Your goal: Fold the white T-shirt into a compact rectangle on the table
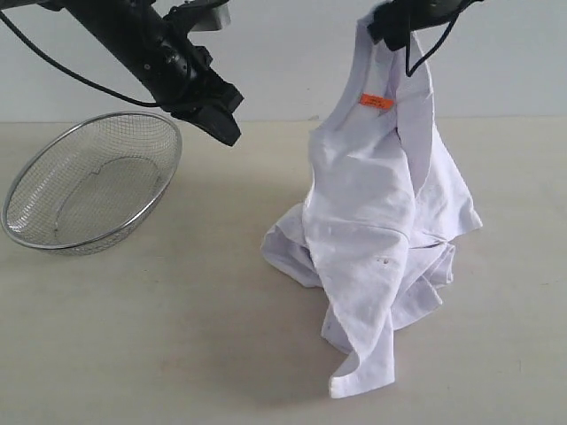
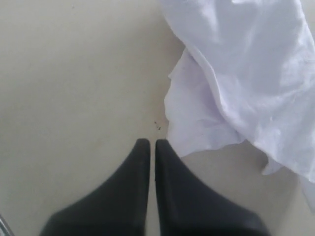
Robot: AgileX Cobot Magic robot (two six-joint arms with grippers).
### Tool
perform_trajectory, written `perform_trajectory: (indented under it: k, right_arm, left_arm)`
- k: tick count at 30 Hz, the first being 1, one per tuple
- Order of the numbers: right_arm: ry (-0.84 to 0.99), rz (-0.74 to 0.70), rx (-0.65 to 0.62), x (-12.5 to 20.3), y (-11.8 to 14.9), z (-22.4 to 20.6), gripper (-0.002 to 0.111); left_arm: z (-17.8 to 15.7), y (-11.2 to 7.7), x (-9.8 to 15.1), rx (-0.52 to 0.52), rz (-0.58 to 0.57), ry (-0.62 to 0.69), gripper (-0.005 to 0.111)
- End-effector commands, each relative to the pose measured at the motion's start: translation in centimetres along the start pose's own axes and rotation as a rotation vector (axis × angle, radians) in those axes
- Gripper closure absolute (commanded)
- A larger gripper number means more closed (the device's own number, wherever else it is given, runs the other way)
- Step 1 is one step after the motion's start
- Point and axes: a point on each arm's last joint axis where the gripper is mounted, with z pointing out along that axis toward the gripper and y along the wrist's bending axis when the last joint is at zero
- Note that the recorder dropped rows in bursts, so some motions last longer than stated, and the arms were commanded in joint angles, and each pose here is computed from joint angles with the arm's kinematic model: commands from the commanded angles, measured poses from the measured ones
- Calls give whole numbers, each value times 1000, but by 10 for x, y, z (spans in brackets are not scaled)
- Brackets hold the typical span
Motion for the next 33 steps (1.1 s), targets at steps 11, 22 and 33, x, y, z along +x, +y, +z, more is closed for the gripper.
perform_trajectory:
  k: [11, 22, 33]
  right_arm:
    - [-212, -135, 118, -38, -37, -78, 24]
    - [-282, -41, -59, -42, -15, -67, 31]
    - [-113, -113, -107, -15, 22, -9, 93]
  left_arm:
    - [-3, -4, 0, 13, 11, 13, 102]
    - [-3, -5, 2, 27, 11, 33, 102]
    - [-3, -5, 2, 23, 12, 31, 102]
